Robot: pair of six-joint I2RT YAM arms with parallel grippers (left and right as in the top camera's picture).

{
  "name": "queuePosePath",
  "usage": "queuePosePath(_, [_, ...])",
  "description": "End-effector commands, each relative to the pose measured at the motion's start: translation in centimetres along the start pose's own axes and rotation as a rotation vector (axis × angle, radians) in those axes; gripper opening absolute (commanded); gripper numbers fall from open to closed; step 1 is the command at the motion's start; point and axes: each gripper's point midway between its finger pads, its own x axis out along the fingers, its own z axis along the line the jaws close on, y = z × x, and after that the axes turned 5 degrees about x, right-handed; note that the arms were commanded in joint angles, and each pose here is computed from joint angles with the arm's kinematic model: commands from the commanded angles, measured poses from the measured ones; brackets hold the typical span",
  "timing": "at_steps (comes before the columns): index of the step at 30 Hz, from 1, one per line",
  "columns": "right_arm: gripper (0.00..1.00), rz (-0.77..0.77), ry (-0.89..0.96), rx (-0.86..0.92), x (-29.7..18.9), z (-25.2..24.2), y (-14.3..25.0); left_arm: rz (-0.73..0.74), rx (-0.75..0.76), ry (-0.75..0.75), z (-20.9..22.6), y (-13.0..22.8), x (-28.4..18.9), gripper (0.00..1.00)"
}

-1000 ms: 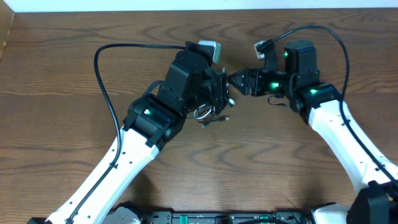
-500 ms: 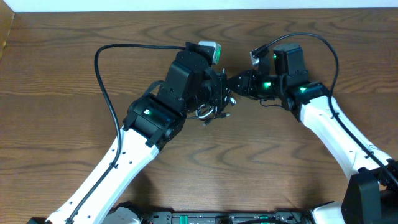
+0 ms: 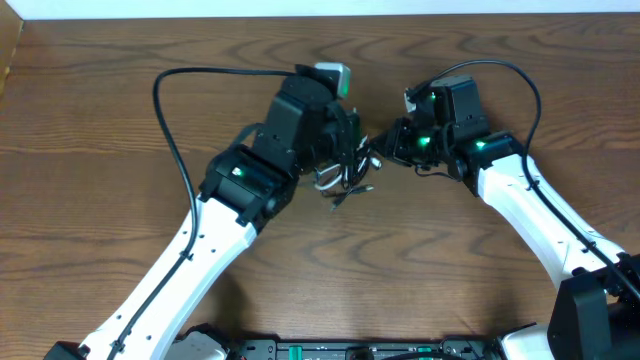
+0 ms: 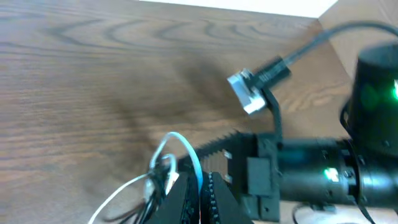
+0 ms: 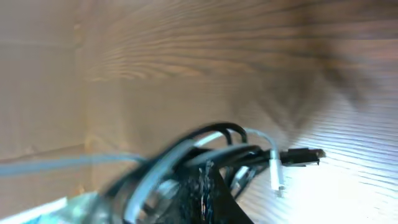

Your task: Untangle cables

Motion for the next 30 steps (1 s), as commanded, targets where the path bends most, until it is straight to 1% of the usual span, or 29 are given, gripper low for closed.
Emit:
queuePosePath(1, [0.01,-0.038,0.067,-0.053,0.2,-1.3,-0.5,-0.037,-0.024,-0.015,1.0,-1.4,-0.5,0.07])
queuePosePath(5, [0.01,-0.04,0.066,-0.173,0.2,-1.2,-0.7,-0.027,-0.056,-0.022,1.4,-1.2,-0.2,0.08])
queuePosePath(8, [0.01,-0.038,0.069,-0.213,0.2,-1.2,-0.6,-0.005,-0.064,-0.022,1.4,-0.7,0.6,0.07])
queuePosePath(13, [0.01,-0.027,0.071,-0.24,0.2,-1.3,-0.4,0.056,-0.136,-0.046,2.2,0.7,2.7,0.07])
queuePosePath(19, [0.01,0.007,0.088,-0.282,0.2,-1.9,0.3,0.143,-0.157,0.001,1.8,2.6,4.8,0.07])
queuePosePath(30, [0.05,0.006,0.073,-0.313,0.2,-1.5,0.2,0.152,-0.173,-0.005,2.0,2.8,5.3,0.07])
